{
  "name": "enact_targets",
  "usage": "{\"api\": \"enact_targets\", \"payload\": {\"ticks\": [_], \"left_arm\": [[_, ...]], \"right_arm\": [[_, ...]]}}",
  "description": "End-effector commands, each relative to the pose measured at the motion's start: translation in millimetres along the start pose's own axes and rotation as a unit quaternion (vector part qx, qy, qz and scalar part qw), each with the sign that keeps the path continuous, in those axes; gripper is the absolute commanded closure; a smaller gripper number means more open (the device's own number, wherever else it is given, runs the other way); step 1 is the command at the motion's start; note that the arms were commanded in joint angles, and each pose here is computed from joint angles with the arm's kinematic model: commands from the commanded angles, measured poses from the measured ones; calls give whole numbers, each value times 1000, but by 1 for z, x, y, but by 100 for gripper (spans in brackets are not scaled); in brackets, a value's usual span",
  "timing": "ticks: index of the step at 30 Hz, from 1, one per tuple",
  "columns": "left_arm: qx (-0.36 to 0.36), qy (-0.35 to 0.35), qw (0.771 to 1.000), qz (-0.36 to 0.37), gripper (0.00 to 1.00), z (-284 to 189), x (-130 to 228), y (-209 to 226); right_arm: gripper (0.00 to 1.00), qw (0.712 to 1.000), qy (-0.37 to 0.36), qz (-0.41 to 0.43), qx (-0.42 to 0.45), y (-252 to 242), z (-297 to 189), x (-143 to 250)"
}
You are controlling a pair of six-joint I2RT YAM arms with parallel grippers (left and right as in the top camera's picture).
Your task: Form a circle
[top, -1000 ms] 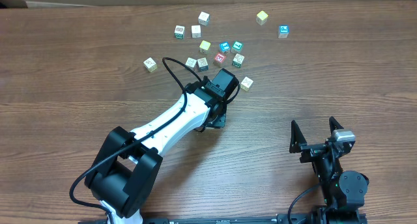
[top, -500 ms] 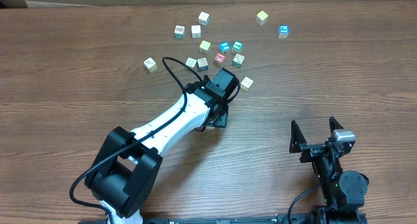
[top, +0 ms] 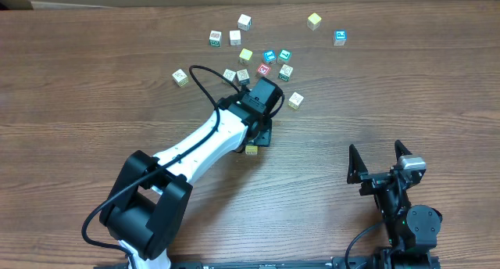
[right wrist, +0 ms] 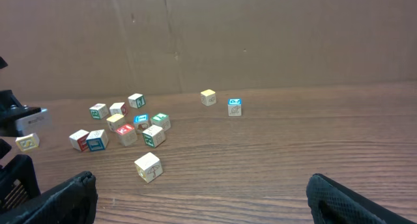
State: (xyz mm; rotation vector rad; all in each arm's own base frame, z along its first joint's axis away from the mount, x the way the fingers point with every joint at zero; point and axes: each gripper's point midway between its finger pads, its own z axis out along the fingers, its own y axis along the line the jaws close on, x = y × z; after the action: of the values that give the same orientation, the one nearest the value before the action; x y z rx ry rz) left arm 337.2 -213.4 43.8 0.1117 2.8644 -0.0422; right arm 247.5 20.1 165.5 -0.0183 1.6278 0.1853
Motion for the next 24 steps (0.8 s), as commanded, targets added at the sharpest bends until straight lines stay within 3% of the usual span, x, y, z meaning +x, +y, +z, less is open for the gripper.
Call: {"api": "enact_targets", "payload": {"ticks": [1, 11, 24], "left_arm": [[3, 11, 1000, 1, 34, 4, 3, 1], [24, 20, 1000, 1, 28, 3, 5, -6], [35, 9, 999, -3, 32, 3, 0, -11]], "right_arm": [[0, 1000, 4, 4, -3, 1, 1, 4], [0, 1000, 4, 4, -3, 1, 1, 4], [0, 1000, 4, 4, -3, 1, 1, 4]]}}
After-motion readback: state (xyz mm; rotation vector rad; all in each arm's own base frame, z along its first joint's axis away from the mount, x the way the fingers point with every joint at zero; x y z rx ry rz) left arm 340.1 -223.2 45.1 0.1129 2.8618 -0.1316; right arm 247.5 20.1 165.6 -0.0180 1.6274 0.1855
